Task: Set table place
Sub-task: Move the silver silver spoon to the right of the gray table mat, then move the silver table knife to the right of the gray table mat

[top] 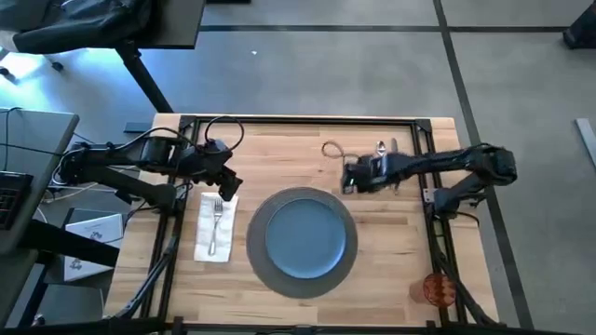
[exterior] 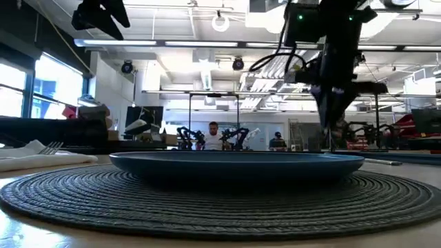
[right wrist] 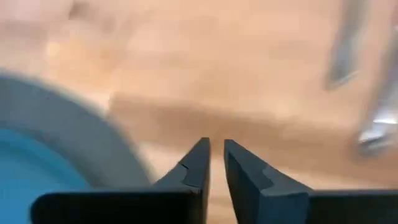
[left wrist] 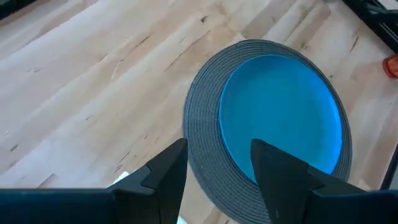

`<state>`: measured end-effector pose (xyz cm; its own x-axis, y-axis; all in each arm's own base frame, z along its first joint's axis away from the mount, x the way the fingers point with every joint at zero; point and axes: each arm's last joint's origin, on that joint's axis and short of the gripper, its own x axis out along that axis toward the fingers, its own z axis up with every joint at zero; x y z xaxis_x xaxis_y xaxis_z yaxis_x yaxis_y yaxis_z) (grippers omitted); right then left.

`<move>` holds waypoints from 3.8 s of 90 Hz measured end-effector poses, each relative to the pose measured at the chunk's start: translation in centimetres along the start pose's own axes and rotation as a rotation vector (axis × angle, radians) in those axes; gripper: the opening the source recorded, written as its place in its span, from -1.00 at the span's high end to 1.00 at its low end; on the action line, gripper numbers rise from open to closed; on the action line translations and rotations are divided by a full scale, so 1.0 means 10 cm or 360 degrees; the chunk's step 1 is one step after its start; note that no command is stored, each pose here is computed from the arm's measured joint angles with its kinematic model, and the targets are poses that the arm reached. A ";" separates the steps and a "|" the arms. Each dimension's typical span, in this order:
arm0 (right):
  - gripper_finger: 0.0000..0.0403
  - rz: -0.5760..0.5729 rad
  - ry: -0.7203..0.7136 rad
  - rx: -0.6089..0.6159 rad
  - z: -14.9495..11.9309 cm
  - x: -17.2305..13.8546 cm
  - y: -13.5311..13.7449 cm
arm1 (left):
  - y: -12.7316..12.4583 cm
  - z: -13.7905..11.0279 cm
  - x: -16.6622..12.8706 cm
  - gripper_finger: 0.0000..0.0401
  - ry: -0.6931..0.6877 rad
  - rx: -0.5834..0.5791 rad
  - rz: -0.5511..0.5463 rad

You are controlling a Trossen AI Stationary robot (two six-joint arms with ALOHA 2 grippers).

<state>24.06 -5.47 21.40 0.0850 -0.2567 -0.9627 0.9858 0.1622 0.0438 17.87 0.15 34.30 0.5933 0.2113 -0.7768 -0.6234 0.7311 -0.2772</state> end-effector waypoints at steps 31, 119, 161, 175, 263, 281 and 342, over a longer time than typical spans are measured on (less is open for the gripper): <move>0.13 -0.0111 0.0108 0.0058 0.90 0.44 -0.69 | 0.02 0.02 0.00 0.20 -0.0098 -0.0161 0.0088; 1.00 0.0038 0.0666 0.0035 0.92 0.79 -0.82 | 0.04 0.05 0.00 0.20 -0.0261 -0.0412 0.0213; 1.00 0.0137 0.0689 0.0185 -0.46 0.16 -0.27 | 0.04 0.04 0.00 0.20 -0.0185 -0.0039 0.0193; 1.00 0.0194 0.0719 0.0343 -1.02 0.09 -0.08 | 0.03 0.03 0.00 0.20 -0.0150 0.0068 0.0167; 0.90 0.0018 0.0584 0.0289 -1.49 0.39 -0.03 | 0.02 0.02 0.00 0.20 -0.0100 0.0132 0.0115; 0.44 0.0011 0.0607 0.0186 -1.46 0.33 -0.09 | 0.02 0.03 0.00 0.20 -0.0107 0.0102 0.0119; 0.18 -0.0149 0.0189 0.0241 0.36 0.30 -1.16 | 0.09 0.22 0.02 0.20 -0.0362 -0.0329 0.0162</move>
<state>13.36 -11.61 18.94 -0.0169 -0.1485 -0.9888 0.9999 -0.0048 -0.0164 18.49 2.29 35.11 0.6068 0.4332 -0.6664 -0.7616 0.5567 -0.3317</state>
